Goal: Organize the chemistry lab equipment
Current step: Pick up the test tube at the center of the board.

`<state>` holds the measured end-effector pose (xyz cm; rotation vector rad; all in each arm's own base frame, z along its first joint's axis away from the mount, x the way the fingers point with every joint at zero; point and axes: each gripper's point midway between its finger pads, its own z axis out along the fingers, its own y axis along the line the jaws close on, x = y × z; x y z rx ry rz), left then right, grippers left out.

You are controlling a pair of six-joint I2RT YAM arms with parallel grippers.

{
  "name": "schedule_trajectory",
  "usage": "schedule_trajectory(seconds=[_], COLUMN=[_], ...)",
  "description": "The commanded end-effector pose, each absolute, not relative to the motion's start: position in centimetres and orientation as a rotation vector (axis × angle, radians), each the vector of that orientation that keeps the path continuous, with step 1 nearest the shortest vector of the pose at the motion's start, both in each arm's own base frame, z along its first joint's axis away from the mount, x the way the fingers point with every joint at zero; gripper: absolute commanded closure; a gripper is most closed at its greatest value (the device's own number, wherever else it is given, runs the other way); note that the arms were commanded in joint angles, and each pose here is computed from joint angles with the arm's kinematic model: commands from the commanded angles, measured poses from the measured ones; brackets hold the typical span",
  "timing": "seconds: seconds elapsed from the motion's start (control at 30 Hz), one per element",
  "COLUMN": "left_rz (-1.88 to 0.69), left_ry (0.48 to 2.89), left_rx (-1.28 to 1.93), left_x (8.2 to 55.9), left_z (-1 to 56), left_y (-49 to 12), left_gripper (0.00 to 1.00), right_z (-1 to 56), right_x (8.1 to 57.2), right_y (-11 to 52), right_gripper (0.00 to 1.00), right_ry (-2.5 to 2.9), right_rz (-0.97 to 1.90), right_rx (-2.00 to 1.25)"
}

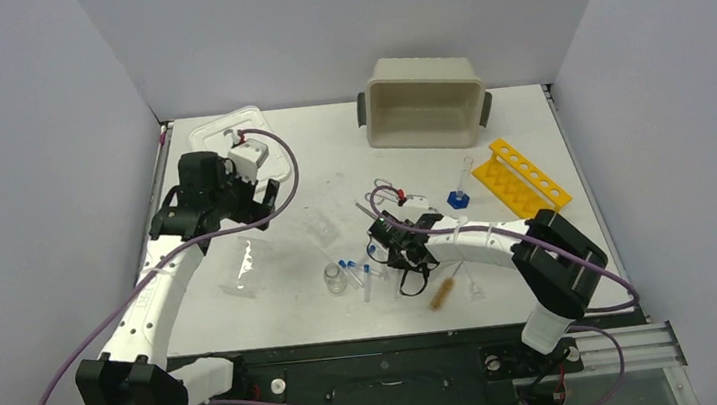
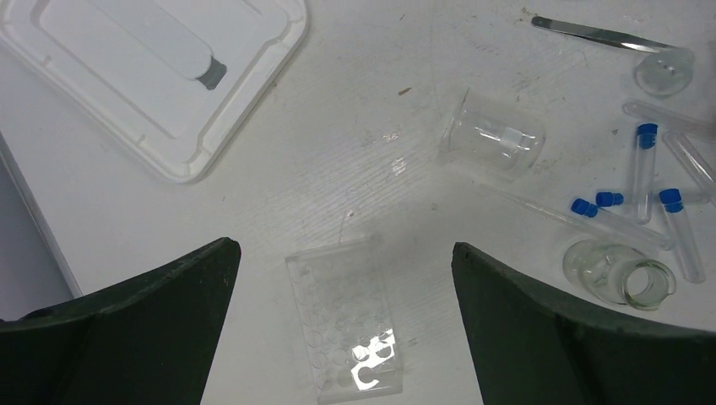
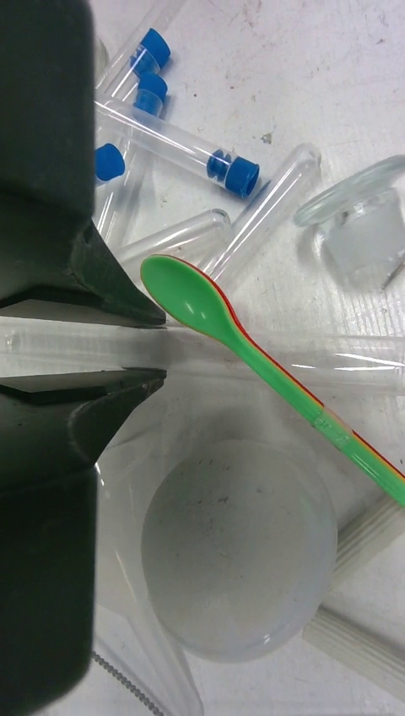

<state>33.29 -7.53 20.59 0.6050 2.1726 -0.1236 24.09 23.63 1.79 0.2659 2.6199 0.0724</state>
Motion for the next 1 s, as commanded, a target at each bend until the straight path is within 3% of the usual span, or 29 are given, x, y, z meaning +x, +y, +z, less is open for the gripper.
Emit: schedule_trajectory(seconds=[0.0,0.23,0.57,0.8,0.97], left_rz=[-0.179,-0.372,-0.935,-1.120,-1.195], left_ry=[2.117,2.110,1.970,1.939,1.903], left_rx=[0.658,0.676,0.754,0.829,0.843], left_x=[32.4,31.1,26.0,23.7,23.5], left_z=[22.0,24.4,29.9,29.8,30.5], left_y=[-9.2,-12.2,-19.6,-23.0,-23.9], left_gripper=[0.03,0.03,0.03,0.03,0.00], right_z=[6.0,12.2,23.4,31.5,33.8], right_x=[25.3,24.7,26.4,28.0,28.2], right_y=[24.3,24.7,28.0,31.7,33.9], right_gripper=[1.00,1.00,1.00,1.00,1.00], right_ry=[2.506,2.385,2.020,1.805,1.748], right_rz=[0.145,0.224,0.466,0.685,0.811], right_rx=[0.304,0.253,0.146,0.204,0.233])
